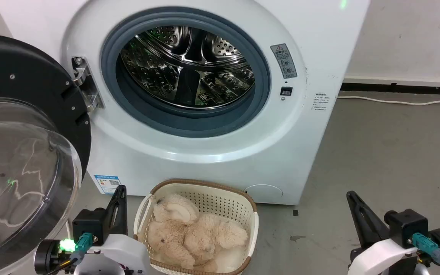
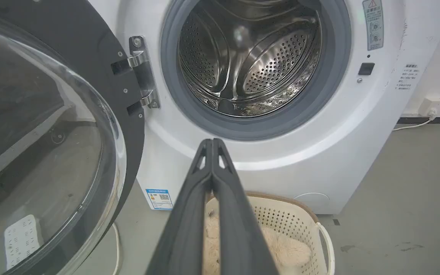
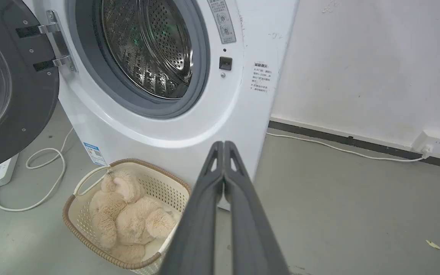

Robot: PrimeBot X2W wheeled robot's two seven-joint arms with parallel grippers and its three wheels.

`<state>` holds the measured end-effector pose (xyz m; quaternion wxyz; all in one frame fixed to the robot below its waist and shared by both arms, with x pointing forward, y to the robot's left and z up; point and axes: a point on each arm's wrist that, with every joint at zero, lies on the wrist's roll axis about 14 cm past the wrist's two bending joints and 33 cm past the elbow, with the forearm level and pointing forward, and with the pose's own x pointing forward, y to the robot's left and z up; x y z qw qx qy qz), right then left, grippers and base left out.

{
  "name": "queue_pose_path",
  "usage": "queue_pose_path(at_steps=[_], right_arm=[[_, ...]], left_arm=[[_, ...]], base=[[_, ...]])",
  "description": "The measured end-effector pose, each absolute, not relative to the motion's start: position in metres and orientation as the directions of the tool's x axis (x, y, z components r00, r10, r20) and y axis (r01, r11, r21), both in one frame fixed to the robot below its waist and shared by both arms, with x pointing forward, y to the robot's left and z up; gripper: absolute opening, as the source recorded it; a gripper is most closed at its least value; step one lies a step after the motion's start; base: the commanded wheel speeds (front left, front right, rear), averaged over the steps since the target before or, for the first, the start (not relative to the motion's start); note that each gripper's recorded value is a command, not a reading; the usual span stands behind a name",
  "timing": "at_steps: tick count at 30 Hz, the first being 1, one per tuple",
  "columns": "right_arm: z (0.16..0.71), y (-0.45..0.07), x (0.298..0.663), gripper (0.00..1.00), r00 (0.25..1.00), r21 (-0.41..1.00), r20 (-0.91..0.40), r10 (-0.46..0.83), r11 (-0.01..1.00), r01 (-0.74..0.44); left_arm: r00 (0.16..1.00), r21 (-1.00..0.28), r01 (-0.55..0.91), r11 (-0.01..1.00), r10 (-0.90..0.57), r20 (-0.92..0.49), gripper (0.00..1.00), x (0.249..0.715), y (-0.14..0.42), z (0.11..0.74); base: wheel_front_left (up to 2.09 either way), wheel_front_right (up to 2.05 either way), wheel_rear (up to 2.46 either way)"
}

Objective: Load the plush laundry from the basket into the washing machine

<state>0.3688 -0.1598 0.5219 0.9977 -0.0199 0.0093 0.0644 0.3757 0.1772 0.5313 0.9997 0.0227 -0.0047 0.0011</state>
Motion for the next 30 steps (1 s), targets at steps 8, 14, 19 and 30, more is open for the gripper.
queue_pose_path(at_steps=[8, 14, 19, 30], right_arm=[[0.5219, -0.1599, 0.3688, 0.00, 0.992, -0.039, -0.021, 0.128, 0.991, -0.129], [0.5219, -0.1598, 0.3688, 0.00, 0.992, -0.039, -0.021, 0.128, 0.991, -0.129], [0.5219, -0.1598, 0.3688, 0.00, 0.992, -0.039, -0.021, 0.128, 0.991, -0.129], [0.5216, -0.1599, 0.3688, 1.00, 0.992, -0.038, -0.022, 0.128, 0.991, -0.129]], left_arm=[[1.000, 0.045, -0.002, 0.999, 0.002, 0.009, 0.00, 0.3757, 0.1772, 0.5313], [1.000, 0.045, -0.003, 0.999, 0.002, 0.009, 0.00, 0.3757, 0.1773, 0.5313], [1.000, 0.045, -0.002, 0.999, 0.002, 0.009, 0.00, 0.3757, 0.1771, 0.5313], [1.000, 0.045, -0.003, 0.999, 0.003, 0.009, 1.00, 0.3757, 0.1772, 0.5312]], base=[[0.00, 0.00, 0.00], [0.00, 0.00, 0.00], [0.00, 0.00, 0.00], [0.00, 0.00, 0.00]])
